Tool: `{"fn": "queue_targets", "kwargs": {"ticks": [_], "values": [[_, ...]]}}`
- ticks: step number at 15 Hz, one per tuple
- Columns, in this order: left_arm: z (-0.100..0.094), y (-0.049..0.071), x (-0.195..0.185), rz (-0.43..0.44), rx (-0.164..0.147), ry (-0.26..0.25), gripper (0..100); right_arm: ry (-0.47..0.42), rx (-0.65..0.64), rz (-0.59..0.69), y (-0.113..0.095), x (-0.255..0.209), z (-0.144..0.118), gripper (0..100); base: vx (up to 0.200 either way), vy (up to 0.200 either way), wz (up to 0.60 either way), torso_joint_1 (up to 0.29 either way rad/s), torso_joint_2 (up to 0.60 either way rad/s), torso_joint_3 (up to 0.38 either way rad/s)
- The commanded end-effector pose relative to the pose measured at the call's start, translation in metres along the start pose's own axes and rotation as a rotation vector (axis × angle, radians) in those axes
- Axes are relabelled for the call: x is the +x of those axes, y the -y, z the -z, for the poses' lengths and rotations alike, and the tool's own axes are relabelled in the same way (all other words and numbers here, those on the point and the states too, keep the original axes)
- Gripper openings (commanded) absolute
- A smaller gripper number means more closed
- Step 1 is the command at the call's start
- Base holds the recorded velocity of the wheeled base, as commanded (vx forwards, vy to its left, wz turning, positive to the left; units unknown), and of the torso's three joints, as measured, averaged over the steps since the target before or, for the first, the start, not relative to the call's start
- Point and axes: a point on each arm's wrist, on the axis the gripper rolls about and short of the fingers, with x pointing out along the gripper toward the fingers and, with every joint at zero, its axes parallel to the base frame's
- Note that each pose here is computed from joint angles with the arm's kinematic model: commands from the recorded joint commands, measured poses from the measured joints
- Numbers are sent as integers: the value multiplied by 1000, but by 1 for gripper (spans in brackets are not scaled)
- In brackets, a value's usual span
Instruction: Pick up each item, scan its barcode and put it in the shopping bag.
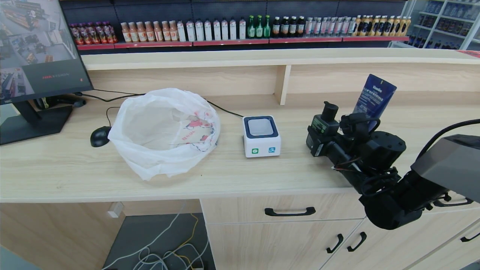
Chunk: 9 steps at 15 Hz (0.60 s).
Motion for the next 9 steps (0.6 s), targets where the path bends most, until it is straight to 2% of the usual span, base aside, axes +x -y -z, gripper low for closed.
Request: {"fn": "queue_targets", "kwargs": {"ticks": [1, 4, 6, 9], "values": [[0, 0, 0, -1, -1, 0, 100, 26, 2, -3, -1, -3, -11, 0, 0, 0, 0, 0, 0, 0], [0, 0, 0, -1, 0, 0, 100, 47, 8, -16, -5, -8, -23, 0, 0, 0, 0, 0, 0, 0], [0, 0, 0, -1, 0, 0, 100, 70, 46, -49, -17, -19, -39, 0, 0, 0, 0, 0, 0, 0], [0, 0, 0, -1, 0, 0, 100, 61, 59, -92, -29, -34, -47, 0, 0, 0, 0, 0, 0, 0]]}}
